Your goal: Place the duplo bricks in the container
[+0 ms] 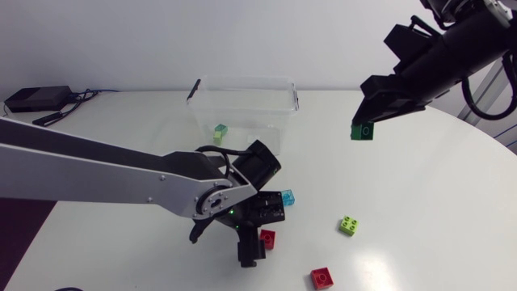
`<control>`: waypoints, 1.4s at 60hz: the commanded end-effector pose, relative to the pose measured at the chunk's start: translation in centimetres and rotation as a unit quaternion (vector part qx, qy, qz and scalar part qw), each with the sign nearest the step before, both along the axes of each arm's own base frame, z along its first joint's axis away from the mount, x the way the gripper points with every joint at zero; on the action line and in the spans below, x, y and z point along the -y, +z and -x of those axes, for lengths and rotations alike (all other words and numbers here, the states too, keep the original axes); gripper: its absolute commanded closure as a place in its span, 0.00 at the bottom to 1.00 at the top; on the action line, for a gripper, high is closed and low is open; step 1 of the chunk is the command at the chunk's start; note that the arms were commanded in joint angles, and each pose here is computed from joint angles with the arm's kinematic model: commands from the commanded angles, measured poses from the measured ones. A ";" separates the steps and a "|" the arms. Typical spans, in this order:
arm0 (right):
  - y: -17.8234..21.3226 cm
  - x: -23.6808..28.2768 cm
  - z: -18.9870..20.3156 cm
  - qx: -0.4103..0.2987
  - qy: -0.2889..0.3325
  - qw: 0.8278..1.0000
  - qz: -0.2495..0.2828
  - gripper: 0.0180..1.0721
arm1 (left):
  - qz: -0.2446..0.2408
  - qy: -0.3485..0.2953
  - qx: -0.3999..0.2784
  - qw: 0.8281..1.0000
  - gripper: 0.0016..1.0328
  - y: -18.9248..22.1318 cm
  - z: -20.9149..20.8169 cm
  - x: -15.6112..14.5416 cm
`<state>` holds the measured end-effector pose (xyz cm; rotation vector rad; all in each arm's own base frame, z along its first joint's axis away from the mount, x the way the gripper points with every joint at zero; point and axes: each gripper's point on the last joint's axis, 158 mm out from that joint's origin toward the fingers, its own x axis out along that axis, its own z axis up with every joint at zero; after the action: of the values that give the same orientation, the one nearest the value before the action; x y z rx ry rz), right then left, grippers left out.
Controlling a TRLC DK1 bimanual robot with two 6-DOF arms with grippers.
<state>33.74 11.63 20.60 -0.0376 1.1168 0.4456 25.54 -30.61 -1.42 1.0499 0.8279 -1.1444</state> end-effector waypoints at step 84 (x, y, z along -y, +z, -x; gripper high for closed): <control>1.3 0.9 -4.6 0.033 0.025 0.998 -0.038 0.95 | -0.110 -0.138 -0.136 0.975 0.55 -3.2 3.7 0.4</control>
<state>37.16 10.24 21.59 -0.0100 1.0582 0.5124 21.70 -31.02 -4.20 1.2452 1.0431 -1.4633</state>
